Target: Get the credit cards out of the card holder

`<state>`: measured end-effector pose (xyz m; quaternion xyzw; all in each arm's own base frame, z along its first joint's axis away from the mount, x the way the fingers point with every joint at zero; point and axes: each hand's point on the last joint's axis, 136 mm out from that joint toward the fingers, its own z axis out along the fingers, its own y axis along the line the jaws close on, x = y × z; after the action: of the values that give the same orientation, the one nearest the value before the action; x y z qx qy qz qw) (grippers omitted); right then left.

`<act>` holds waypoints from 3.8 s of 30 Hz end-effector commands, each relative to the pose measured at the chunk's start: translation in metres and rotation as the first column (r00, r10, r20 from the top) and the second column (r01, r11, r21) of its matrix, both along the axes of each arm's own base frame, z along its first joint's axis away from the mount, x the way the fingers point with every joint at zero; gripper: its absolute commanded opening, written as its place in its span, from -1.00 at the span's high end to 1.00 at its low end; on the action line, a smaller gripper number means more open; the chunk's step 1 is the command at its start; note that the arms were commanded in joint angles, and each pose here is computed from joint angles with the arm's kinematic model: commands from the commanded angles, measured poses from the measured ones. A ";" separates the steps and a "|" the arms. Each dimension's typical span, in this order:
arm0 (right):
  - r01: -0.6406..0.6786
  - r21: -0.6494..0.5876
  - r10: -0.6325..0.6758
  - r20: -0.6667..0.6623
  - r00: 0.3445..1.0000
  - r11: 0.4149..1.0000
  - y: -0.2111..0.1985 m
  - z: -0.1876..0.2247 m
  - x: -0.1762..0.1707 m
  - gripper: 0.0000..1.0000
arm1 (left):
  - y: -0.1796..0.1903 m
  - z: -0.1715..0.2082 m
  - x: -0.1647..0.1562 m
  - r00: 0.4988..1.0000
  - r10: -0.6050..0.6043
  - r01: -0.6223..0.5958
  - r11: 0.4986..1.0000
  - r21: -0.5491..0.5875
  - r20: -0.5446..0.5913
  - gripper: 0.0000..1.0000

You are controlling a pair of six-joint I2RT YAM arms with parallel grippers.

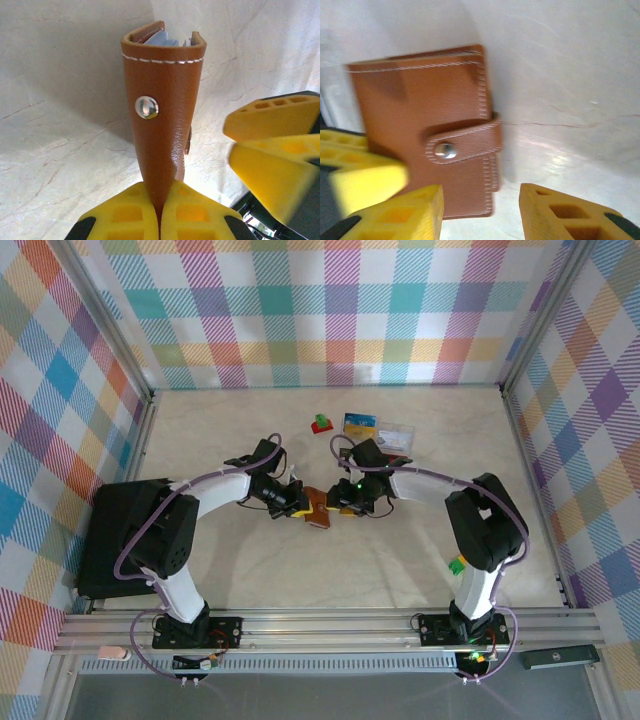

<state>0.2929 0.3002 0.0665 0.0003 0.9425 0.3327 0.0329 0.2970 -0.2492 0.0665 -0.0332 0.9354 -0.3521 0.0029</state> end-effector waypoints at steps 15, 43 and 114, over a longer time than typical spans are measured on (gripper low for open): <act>-0.006 0.050 0.010 -0.065 0.998 0.999 0.033 0.002 0.008 0.14 | -0.004 0.007 0.003 1.000 0.026 -0.026 1.000 -0.012 0.008 1.00; 0.102 -0.297 -0.124 -0.055 0.991 0.949 -0.017 -0.031 0.012 0.57 | 0.002 0.002 0.002 1.000 0.020 -0.020 0.998 0.051 -0.001 1.00; 0.001 -0.166 0.003 0.024 1.000 0.986 -0.005 -0.020 0.026 0.88 | 0.017 0.010 0.010 0.992 0.119 -0.123 0.989 0.086 0.045 0.10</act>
<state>0.3134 0.2869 0.0250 0.0226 0.9714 0.2351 0.0231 0.3036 -0.2441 0.0615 -0.0665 0.9449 -0.3200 0.0160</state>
